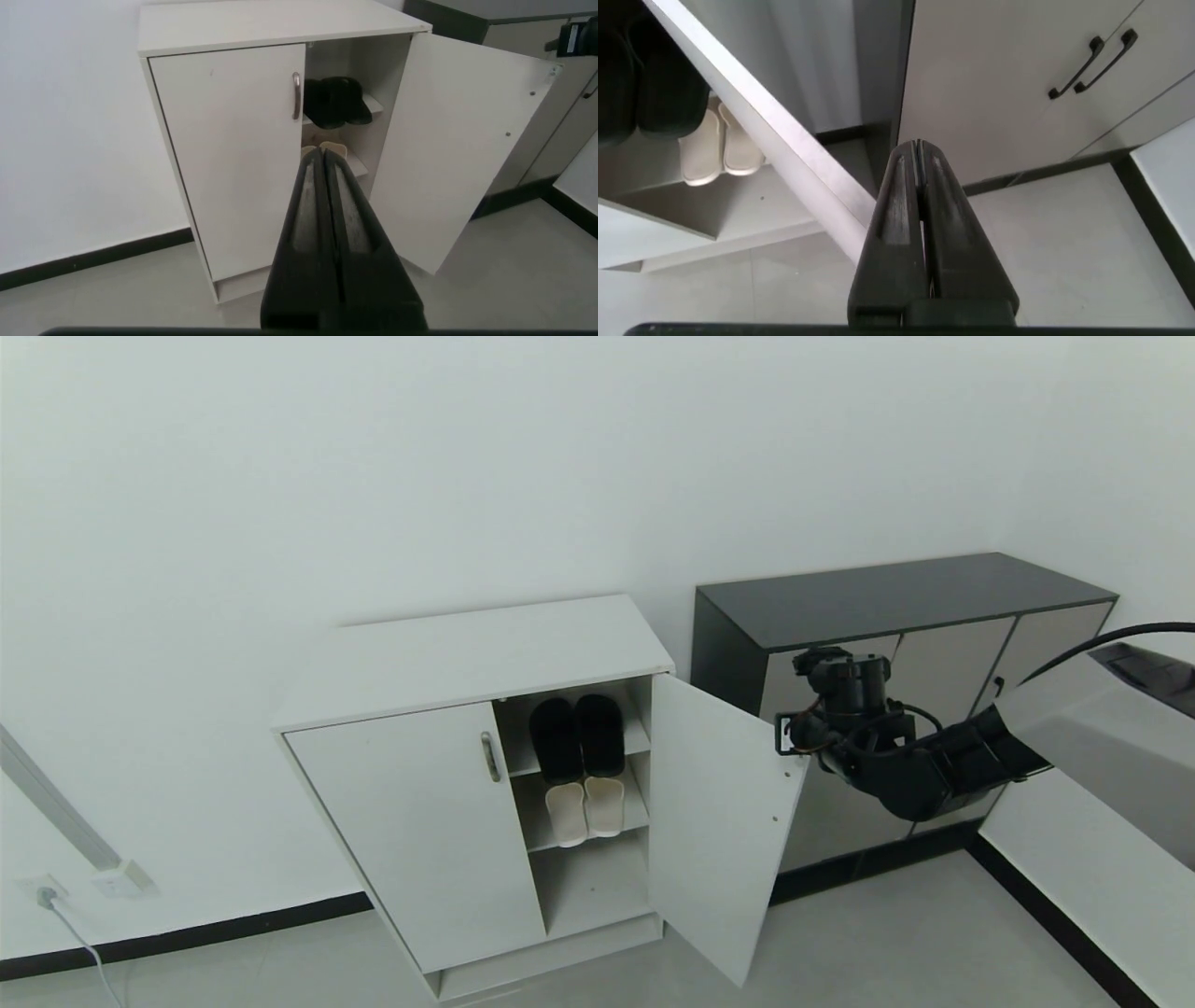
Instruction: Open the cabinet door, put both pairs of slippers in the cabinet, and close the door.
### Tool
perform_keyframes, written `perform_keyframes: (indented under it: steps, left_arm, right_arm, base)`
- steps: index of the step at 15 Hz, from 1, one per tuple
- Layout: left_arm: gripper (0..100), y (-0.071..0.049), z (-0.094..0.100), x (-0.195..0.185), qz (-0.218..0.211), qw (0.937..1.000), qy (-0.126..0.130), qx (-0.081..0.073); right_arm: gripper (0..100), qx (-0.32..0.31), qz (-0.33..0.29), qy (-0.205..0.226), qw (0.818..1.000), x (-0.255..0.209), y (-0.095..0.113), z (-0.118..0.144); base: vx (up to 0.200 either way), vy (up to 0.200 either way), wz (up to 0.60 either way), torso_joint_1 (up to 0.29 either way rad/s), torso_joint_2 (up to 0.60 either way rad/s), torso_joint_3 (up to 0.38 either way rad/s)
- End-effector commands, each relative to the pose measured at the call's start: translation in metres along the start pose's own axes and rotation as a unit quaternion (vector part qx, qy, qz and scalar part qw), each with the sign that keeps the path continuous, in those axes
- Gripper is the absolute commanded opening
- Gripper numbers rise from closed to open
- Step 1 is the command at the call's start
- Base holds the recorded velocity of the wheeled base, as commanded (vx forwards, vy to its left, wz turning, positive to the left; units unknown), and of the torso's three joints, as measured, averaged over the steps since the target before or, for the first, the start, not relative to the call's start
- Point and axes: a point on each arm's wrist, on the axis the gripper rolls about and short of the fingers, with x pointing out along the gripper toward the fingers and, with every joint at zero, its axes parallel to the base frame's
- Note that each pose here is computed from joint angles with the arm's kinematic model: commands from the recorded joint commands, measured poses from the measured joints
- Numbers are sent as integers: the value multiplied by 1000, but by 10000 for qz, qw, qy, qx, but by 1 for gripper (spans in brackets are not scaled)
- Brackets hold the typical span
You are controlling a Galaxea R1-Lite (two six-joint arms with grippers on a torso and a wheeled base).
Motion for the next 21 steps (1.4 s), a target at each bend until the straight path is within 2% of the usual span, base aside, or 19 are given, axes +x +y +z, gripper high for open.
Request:
perform_keyframes:
  steps: [1,7,10,19,21]
  left_arm:
    - [0,0,0,0,0,10000,10,-2]
    - [0,0,0,0,-7,10000,3,-2]
    - [0,0,0,0,-7,10000,3,-2]
    - [0,0,0,0,-7,10000,11,-2]
    - [0,0,0,0,-7,10000,11,-2]
  right_arm:
    - [0,-34,21,68,10000,-1,3,-3]
    - [0,-105,76,165,9998,-4,8,-7]
    - [0,-182,204,237,9993,-13,19,-11]
    - [0,-431,1112,411,9920,-76,81,-27]
    - [0,-343,1447,455,9878,-96,103,-32]
  base:
    - [0,0,0,0,0,0]
    - [0,0,0,0,0,0]
    - [0,0,0,0,0,0]
    - [0,0,0,0,0,0]
    - [0,0,0,0,0,0]
